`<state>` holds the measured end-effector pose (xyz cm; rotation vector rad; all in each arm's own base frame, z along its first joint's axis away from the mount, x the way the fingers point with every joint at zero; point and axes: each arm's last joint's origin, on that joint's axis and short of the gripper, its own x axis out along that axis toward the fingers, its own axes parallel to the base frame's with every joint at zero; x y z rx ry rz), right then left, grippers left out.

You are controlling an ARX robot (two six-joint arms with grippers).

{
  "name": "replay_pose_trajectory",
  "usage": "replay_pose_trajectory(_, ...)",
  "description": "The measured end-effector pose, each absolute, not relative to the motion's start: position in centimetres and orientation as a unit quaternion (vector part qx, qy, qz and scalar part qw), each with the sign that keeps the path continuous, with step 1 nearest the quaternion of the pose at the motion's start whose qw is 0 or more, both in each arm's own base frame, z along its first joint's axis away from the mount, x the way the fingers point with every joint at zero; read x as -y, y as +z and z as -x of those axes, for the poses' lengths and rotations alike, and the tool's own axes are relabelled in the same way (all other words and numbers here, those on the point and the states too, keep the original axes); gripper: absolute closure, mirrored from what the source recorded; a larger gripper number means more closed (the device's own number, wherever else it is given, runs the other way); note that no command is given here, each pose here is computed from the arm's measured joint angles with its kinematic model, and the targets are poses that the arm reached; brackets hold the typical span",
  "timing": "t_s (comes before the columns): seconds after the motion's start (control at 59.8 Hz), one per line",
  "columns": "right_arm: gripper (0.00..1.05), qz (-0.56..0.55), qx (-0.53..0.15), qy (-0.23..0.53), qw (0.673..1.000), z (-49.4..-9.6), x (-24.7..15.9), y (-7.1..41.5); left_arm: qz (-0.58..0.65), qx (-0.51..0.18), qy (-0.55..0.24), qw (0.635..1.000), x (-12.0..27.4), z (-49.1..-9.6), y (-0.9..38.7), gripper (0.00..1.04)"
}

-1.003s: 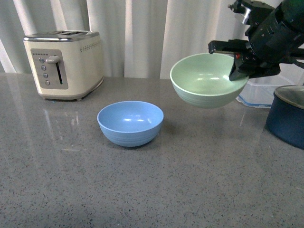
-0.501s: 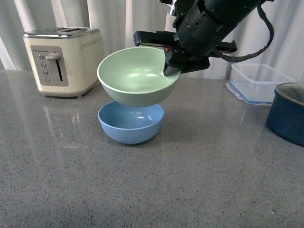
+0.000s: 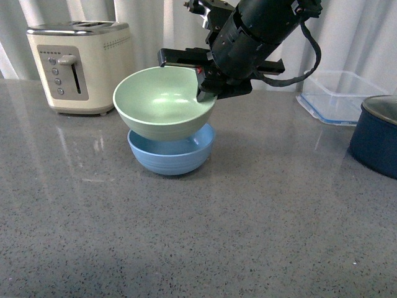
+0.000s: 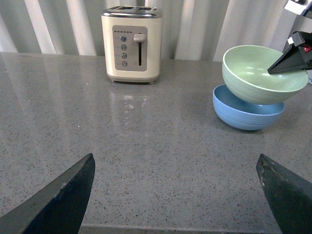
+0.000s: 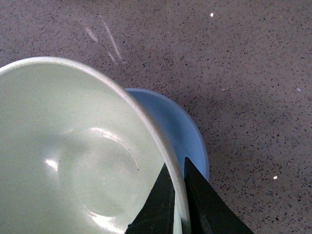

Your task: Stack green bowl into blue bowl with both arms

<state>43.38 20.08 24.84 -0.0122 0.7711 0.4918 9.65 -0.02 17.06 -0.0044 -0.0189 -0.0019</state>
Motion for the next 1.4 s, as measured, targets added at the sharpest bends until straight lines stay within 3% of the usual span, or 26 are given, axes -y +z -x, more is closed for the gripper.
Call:
replay_pose_trajectory(0.418, 1.02, 0.005, -0.379, 0.270, 0.885, -44.6, -20.3, 22.5, 0.002, 0.009, -0.001, 1.000, 0.0, -9.7, 17.1, 0.07)
replay_pose_trajectory(0.652, 0.54, -0.006, -0.378, 0.283, 0.881, -44.7, -19.1, 22.1, 0.002, 0.009, -0.001, 1.000, 0.0, -9.7, 17.1, 0.07)
replay_pose_trajectory(0.953, 0.08, -0.024, -0.332, 0.258, 0.907, -41.5, -13.6, 26.5, 0.002, 0.009, -0.001, 1.000, 0.0, -9.7, 17.1, 0.07)
replay_pose_trajectory(1.137, 0.10, -0.025, -0.301, 0.208, 0.930, -35.4, -7.1, 28.8, 0.002, 0.009, -0.001, 1.000, 0.0, -9.7, 17.1, 0.07)
replay_pose_trajectory(1.404, 0.10, -0.038, -0.321, 0.115, 0.939, -24.1, -1.1, 26.3, 0.002, 0.009, -0.001, 1.000, 0.0, -9.7, 17.1, 0.07)
